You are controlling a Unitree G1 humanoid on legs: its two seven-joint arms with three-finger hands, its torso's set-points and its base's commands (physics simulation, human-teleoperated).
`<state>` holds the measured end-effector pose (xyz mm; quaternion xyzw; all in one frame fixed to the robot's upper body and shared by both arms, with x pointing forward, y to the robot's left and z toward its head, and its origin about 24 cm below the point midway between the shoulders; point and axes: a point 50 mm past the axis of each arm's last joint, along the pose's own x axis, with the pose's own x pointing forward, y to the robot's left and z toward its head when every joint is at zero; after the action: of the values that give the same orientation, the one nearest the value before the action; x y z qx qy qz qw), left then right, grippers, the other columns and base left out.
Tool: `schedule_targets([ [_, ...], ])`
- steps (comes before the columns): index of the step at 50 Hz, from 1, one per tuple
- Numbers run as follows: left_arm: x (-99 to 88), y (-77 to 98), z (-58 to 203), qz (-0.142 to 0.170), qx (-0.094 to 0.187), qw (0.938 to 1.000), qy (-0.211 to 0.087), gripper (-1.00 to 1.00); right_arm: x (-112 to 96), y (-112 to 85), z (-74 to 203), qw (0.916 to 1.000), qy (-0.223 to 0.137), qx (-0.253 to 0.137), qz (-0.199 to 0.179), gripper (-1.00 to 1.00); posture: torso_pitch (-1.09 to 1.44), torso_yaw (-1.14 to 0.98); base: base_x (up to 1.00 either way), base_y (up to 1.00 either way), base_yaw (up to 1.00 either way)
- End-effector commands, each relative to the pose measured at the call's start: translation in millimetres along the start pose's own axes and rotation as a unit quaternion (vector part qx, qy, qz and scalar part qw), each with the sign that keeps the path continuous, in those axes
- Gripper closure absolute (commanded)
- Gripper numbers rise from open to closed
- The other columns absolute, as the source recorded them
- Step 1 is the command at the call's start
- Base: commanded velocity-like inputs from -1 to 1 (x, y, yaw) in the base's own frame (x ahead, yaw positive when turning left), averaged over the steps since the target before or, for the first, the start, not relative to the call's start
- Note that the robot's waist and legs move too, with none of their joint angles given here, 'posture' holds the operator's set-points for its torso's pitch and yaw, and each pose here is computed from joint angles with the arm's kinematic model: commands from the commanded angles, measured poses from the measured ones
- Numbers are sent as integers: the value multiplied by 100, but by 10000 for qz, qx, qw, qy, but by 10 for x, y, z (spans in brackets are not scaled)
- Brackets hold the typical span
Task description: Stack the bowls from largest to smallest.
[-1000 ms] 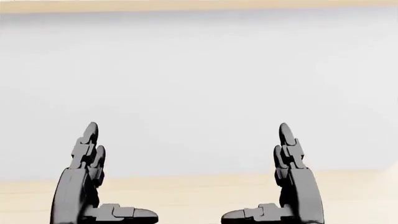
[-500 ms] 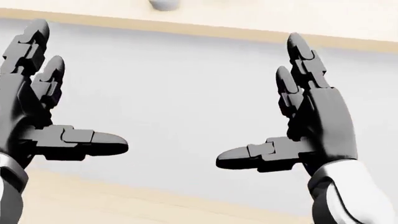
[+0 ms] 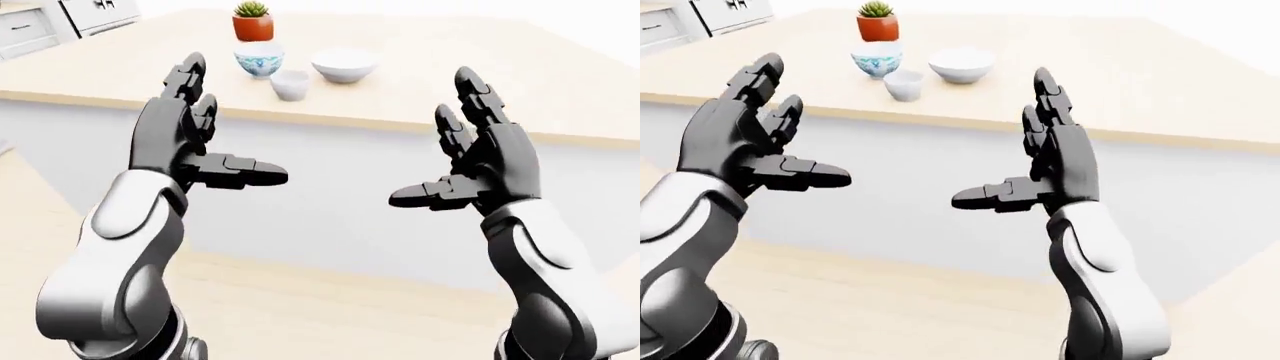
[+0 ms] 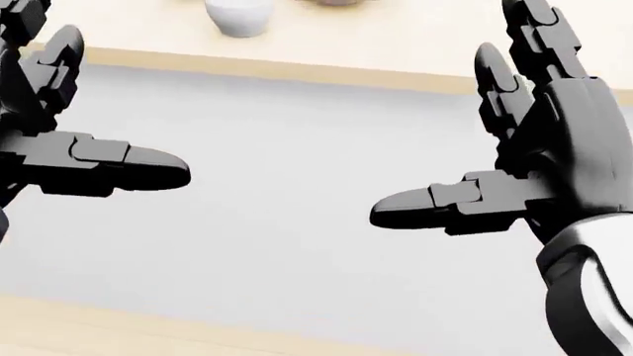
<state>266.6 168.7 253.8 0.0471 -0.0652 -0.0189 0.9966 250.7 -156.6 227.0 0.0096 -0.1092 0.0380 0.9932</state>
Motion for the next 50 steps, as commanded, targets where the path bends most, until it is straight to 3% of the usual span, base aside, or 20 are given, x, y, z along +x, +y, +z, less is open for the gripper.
schedule_targets([
  [1,-13,-24,146,-78,22,9993,-366,-100,-14,-12,109,9995,-296,-30,-38,-100,0,0,77,0,0],
  [16,-61,106,455,27,76,9981,-604,-100,-33,106,316,9983,-550,-71,193,-100,0,0,56,0,0],
  [50,-92,164,584,80,104,9975,-697,-100,-48,61,463,9973,-722,125,91,-100,0,0,14,0,3],
])
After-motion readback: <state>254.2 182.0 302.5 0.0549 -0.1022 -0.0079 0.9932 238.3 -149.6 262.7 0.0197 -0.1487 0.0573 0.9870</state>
